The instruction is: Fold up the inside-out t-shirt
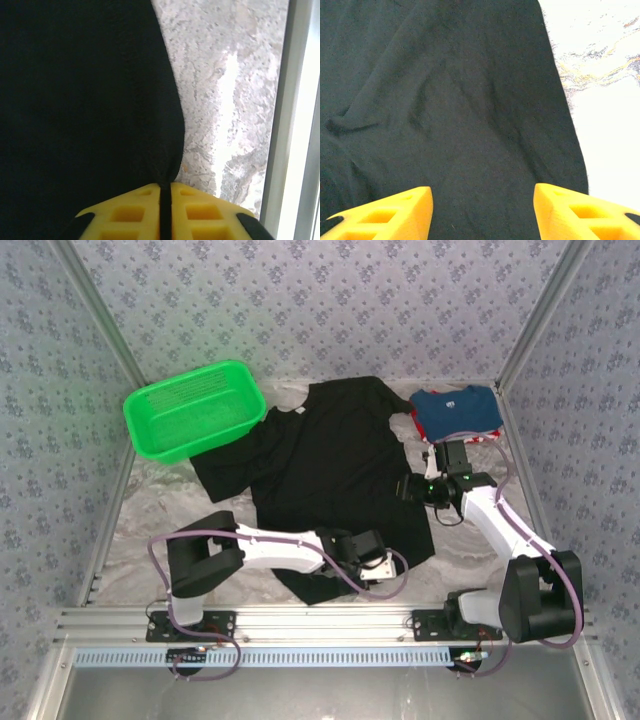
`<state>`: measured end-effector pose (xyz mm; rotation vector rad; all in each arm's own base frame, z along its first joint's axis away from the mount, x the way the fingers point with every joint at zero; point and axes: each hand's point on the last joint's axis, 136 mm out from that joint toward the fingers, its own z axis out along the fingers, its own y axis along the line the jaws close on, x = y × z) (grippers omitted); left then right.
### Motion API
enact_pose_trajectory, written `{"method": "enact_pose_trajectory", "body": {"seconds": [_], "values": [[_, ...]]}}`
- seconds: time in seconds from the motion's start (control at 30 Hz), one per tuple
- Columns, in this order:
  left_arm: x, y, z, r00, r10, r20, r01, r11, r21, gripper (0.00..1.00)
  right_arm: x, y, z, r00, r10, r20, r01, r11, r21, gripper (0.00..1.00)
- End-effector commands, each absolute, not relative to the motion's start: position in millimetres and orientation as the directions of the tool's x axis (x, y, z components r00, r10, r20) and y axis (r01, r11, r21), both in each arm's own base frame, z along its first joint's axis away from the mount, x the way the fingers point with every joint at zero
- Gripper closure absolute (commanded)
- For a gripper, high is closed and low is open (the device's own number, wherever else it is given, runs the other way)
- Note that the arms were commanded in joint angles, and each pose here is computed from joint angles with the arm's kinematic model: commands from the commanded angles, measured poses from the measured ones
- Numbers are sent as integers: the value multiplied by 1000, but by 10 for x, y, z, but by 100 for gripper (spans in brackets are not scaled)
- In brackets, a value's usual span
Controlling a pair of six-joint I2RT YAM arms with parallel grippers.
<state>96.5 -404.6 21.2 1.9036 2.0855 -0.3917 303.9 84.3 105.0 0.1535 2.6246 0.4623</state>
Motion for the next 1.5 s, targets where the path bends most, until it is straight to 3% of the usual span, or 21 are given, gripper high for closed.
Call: {"method": "enact_pose_trajectory", "body": {"seconds": [0.0,0.27,0.7,1.0,1.27,1.47], "values": [[1123,-3924,99,-139,929,-342,989,145,-10,95,3011,845,1051,-883,191,-430,25,932,361,42],[1323,-4047,544,-298,822,-486,954,238,-182,96,3001,841,1098,-880,182,-438,16,934,356,42],[1891,-3907,1011,-628,563,-537,774,376,-510,100,2864,918,1114,-890,162,-426,-4,932,363,42],[2254,-3727,1206,-762,394,-514,648,448,-617,100,2637,1238,1233,-894,58,-444,-137,910,393,43],[2478,-3472,987,-845,314,-433,534,557,-636,100,2277,1826,1061,-896,-118,-429,-323,836,444,48],[2614,-3414,1337,-831,223,-509,538,552,-637,100,2164,2103,979,-847,-226,-482,-446,795,411,51]]}}
